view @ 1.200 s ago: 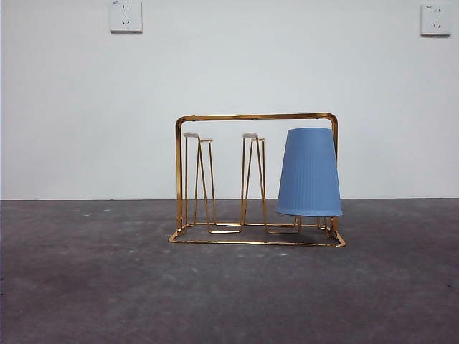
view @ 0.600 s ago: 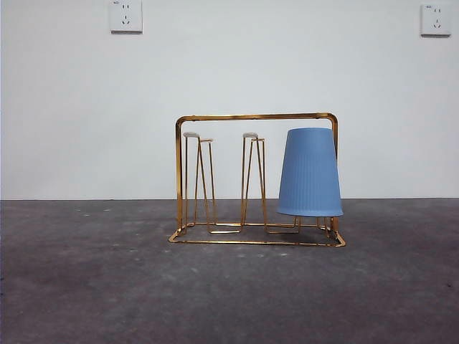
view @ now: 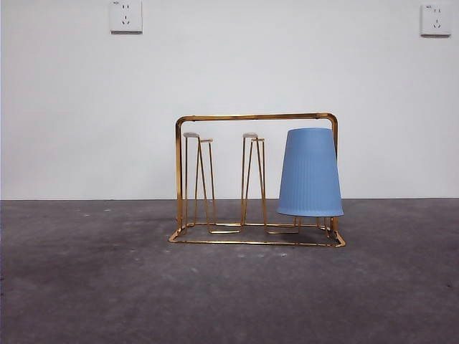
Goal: Pick up cup 1,put cup 1 in the cup rack,pick up cup 2,put cup 2 in the cup rack
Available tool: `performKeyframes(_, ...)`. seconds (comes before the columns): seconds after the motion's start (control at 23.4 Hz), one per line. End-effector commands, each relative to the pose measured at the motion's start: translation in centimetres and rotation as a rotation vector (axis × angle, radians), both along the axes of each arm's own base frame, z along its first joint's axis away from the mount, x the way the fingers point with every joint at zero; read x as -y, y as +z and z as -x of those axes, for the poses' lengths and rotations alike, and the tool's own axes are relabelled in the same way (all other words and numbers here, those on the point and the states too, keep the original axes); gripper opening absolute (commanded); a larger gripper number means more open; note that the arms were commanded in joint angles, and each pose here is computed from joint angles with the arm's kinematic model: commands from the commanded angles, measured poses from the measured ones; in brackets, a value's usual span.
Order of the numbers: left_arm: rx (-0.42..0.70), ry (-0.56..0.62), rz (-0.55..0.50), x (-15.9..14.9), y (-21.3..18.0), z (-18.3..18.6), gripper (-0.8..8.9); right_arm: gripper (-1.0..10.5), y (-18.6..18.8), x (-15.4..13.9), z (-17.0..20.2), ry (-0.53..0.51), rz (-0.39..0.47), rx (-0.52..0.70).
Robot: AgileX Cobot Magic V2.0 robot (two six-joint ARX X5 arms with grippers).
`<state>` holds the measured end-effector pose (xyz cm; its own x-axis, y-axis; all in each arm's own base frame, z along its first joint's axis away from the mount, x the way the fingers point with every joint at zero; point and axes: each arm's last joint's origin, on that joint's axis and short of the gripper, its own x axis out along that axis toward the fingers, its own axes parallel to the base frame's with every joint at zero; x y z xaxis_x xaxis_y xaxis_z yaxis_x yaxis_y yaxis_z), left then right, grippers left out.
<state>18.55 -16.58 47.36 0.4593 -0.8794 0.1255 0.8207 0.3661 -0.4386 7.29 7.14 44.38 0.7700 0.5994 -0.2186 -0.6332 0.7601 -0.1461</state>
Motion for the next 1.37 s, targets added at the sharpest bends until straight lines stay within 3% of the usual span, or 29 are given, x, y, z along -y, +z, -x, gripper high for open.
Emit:
performKeyframes(0.04,0.120,0.220,-0.290,-0.9,-1.6,0.1,-0.06,2.2,-0.9,0.1,0.0,-0.010,0.050,-0.059)
performKeyframes(0.21,0.078,0.339,-0.536,-1.4,-3.5,-0.1,-0.06,2.2,-1.4,0.2,0.1,-0.023,0.080,-0.106)
performKeyframes(0.38,0.040,0.427,-0.673,-1.1,-5.1,-1.1,-0.06,2.2,-1.5,0.2,0.1,-0.035,0.061,-0.140)
performKeyframes(0.85,0.029,0.526,-0.657,-1.1,-10.2,-5.0,-0.06,2.2,-2.5,0.5,0.4,-0.054,0.104,-0.238)
performKeyframes(1.37,0.011,0.505,-0.662,0.4,-14.4,-8.4,-0.06,2.2,-2.7,0.6,0.5,-0.065,0.109,-0.275)
